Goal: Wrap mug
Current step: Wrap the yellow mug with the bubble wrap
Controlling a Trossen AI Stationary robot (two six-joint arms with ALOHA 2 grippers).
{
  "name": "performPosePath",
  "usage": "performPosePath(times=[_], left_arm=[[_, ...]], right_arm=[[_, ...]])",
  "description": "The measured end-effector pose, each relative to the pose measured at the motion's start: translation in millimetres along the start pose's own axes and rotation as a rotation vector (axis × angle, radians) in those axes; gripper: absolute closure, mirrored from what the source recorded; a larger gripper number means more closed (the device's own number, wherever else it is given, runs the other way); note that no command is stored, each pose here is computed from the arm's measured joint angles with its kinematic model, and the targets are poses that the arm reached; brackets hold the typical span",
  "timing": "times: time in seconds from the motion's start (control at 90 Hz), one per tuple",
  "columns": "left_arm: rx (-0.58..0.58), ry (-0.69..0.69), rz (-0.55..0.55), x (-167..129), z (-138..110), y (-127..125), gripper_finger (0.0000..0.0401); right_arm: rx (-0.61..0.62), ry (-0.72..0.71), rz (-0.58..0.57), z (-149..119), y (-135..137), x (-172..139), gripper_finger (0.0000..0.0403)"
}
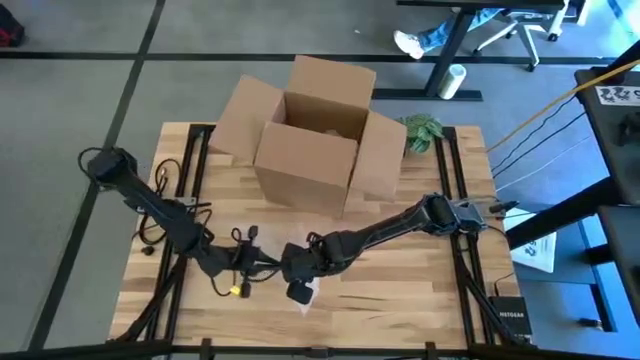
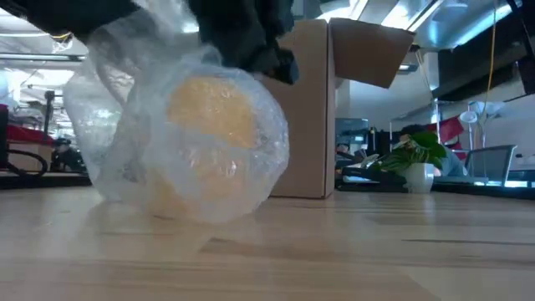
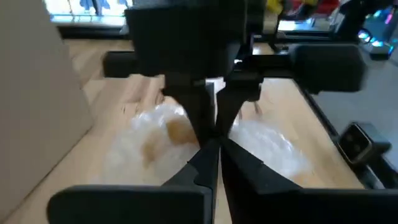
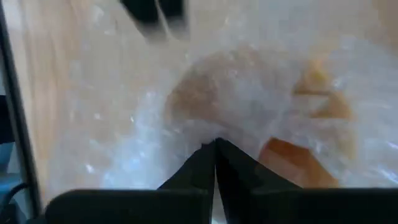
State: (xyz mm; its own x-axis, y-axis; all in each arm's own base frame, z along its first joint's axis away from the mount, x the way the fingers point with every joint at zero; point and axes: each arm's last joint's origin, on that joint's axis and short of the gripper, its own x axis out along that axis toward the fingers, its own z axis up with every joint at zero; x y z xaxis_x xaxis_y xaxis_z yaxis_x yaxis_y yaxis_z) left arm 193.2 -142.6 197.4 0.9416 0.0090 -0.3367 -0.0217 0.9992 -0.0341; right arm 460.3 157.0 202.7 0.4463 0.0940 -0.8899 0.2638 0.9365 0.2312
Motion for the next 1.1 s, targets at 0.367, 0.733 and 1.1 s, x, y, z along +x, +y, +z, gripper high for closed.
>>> performPosePath(times=[0.367, 0.733, 1.1], left_arm=[[-0.151, 0.249, 0.086, -37.9, -43.9, 0.3, 0.0401], [-0.165, 0.053, 0.249, -26.0, -75.2, 15.9, 0.0401], [-0.082, -0.235, 0.000, -17.8, -31.8, 7.8, 0.0401]], right_arm=[[-0.048, 0.006, 0.138, 5.8, -18.5, 19.7, 0.0403], [-0.173, 0.052, 0.251, 4.1, -12.9, 17.7, 0.0403], [-0.172, 0.048, 0.247, 4.7, -13.3, 18.1, 0.0403]])
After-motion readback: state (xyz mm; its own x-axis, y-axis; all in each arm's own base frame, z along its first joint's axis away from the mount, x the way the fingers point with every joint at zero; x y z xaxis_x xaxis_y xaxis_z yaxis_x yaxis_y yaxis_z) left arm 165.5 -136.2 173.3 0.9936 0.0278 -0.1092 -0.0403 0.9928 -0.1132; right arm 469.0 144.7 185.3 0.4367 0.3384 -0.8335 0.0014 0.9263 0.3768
